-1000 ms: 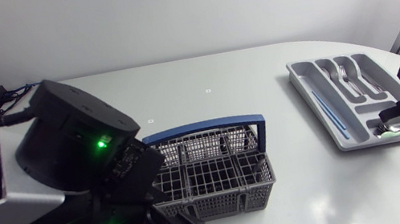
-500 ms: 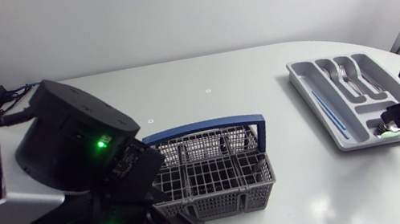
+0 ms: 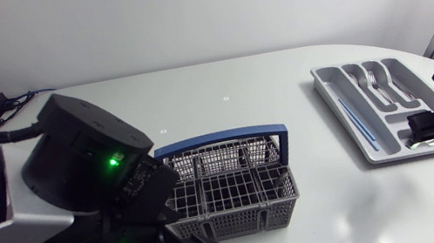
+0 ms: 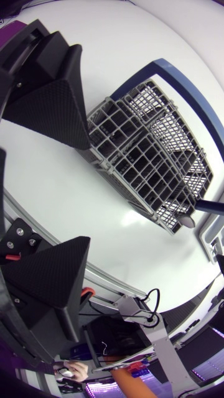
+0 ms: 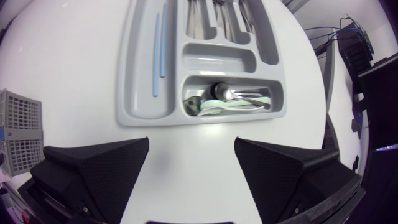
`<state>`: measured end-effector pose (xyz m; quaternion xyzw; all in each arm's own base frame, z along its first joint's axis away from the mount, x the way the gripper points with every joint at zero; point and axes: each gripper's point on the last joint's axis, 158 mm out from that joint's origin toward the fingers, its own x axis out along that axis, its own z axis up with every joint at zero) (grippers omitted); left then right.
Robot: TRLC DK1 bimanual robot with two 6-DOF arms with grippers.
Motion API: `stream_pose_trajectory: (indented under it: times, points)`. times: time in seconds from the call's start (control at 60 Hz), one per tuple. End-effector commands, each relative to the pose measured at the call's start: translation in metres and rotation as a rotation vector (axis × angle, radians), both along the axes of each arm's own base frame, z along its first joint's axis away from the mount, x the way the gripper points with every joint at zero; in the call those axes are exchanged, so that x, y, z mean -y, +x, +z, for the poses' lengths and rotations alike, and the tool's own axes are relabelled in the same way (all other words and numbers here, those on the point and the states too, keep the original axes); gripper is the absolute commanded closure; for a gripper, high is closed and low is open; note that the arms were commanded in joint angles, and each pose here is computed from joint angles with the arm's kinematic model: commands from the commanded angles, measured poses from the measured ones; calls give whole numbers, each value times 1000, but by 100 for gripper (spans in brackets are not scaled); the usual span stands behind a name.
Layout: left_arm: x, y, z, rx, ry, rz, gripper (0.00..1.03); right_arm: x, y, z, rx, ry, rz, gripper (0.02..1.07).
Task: Unload the cutlery basket into the drawer organizer.
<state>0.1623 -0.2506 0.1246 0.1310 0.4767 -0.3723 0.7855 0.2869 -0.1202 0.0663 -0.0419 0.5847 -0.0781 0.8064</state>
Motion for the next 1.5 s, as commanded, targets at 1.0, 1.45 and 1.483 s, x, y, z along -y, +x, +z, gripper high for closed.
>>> stream_pose_trajectory:
  times: [1.0,1.45,1.483]
  points:
    - [-2,-9,-15,-26,21,-5,6,-253,-72,93,-110,603,-305,10]
    - [-3,-8,-17,-27,20,-1,6,-283,-74,77,-190,603,-391,16]
    - [-3,-8,-17,-28,21,-1,6,-284,-73,76,-194,598,-388,16]
